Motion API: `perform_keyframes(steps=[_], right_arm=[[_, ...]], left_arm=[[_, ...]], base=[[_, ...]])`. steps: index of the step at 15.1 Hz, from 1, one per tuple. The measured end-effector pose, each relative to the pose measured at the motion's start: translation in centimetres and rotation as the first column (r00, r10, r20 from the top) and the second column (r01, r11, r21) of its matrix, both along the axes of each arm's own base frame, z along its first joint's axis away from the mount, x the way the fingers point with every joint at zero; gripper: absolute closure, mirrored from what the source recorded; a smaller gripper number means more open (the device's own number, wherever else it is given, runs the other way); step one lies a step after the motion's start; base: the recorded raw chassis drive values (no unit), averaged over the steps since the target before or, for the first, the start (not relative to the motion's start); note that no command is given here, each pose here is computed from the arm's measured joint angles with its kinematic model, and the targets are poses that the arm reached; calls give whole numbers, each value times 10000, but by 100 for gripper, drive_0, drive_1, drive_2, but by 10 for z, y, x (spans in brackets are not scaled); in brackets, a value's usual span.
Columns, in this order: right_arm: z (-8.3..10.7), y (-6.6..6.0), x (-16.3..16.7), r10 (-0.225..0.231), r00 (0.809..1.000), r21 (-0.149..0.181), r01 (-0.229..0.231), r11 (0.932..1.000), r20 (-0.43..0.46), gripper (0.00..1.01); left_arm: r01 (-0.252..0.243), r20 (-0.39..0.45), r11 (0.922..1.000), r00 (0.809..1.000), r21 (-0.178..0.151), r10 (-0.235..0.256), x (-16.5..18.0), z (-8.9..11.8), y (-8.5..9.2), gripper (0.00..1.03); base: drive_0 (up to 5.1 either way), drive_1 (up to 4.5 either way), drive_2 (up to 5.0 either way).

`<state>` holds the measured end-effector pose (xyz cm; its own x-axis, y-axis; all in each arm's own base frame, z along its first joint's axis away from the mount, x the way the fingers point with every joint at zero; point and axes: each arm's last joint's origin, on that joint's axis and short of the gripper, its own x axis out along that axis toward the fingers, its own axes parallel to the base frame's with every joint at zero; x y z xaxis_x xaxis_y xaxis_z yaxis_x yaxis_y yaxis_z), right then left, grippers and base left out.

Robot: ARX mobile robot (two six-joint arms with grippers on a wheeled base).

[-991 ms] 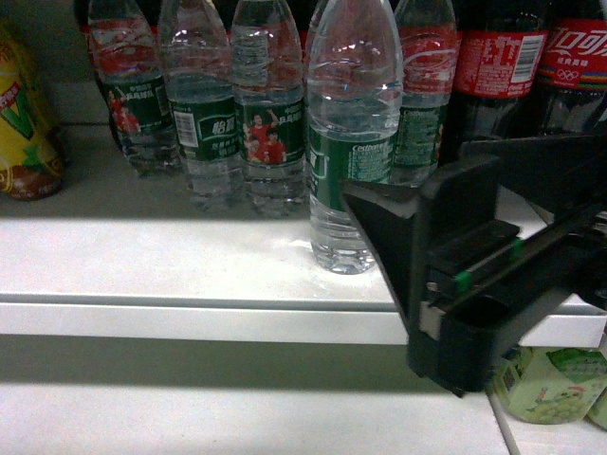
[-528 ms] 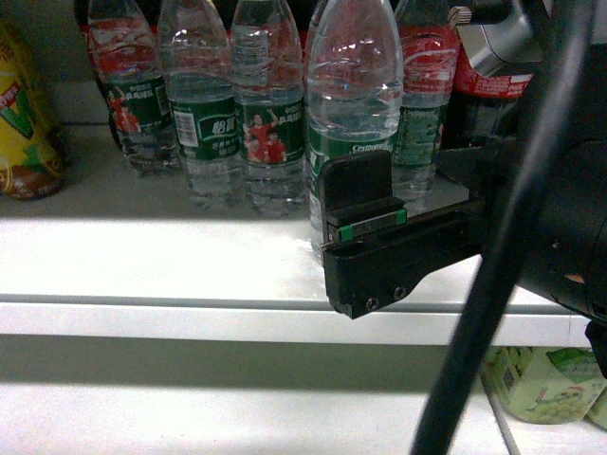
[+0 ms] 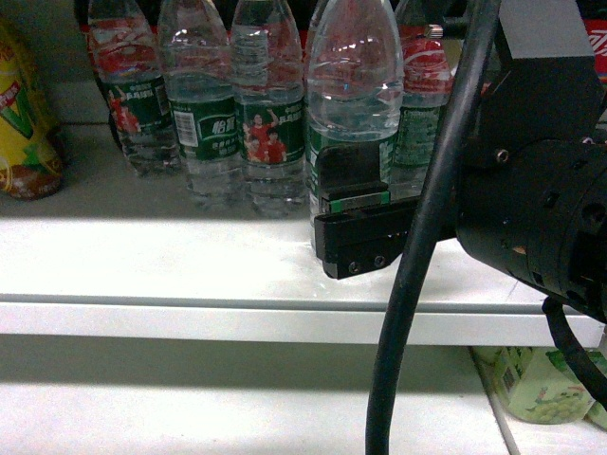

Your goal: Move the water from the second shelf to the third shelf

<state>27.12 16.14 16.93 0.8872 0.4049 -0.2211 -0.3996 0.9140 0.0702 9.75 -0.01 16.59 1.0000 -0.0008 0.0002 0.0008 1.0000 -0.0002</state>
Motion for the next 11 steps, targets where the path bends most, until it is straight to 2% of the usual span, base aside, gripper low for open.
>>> perform_keyframes(steps=[9,11], right_arm=[[-3,28,11,161,9999,-14,-161,9999,37,3],[-6,44,22,-219,9997,-25,219,9998,95,3]], left_arm=[[0,0,10000,10000,0,0,0,0,0,5],[0,0,10000,10000,0,0,0,0,0,5]], base=[[0,0,0],[0,0,0]])
